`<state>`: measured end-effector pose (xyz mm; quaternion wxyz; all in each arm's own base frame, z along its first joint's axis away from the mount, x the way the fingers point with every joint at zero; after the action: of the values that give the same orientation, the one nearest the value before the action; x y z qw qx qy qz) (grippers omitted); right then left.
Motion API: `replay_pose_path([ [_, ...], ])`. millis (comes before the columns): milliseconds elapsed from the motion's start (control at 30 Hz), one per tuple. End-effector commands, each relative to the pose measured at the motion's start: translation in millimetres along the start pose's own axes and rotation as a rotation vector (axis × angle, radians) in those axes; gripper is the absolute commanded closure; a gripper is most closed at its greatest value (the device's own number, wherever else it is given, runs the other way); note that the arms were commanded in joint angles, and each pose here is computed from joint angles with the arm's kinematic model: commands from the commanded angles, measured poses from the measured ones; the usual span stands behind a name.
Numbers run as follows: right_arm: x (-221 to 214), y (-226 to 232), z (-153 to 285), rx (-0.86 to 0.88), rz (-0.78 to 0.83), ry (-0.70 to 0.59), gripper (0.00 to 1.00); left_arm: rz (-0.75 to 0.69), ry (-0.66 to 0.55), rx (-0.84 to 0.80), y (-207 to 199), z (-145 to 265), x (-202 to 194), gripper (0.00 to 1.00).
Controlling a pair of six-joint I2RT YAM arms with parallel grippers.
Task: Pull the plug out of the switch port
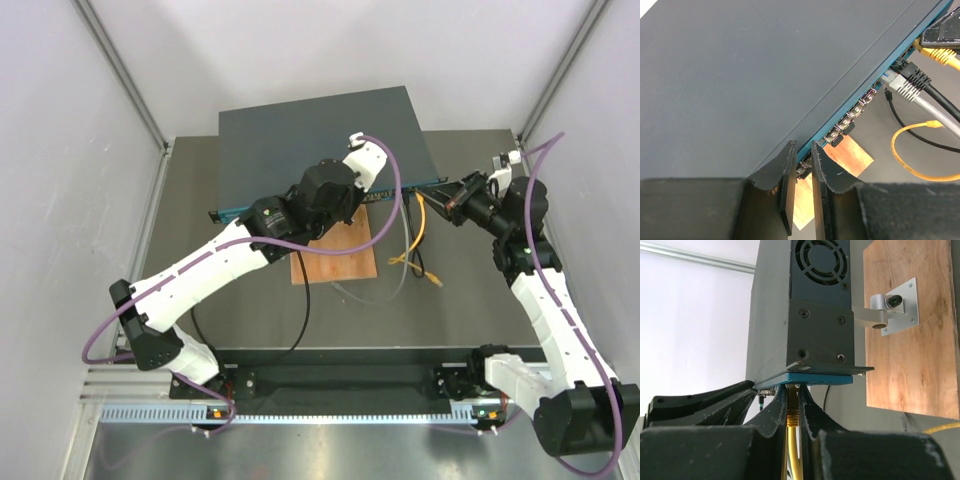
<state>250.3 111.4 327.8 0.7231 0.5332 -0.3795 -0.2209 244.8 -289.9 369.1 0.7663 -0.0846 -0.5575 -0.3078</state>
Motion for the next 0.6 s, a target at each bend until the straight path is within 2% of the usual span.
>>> replay_pose_path([
  [0, -10.5, -5.1, 3.4, -0.013, 0.059, 0.070, 1.00, 0.000, 0.051, 0.024, 2.0, -11.6, -14.5, 0.78],
  [267, -13.9, -2.9, 9.8, 0.054, 0.004, 0.098, 1.00, 0.009, 0.069, 0.014, -1.5, -17.1, -22.0, 0.79],
  [500, -17.4, -16.9, 16.1, 0.123, -0.289, 0.069, 1.00, 0.020, 0.070, 0.000, -4.2, -20.0, -23.3, 0.79],
  [567, -17.3, -17.4, 19.8, 0.111, -0.307, 0.041, 1.00, 0.020, 0.069, 0.004, -3.3, -20.3, -23.1, 0.79],
])
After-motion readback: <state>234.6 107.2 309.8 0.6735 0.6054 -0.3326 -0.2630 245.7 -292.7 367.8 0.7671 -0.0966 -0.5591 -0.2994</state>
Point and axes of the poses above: each gripper's point midway between its finger pads, its own z axis back along the fingers, its own y axis along the line the jaws close on, x = y × z, the point moved 7 cm from there along z, back along the fingers
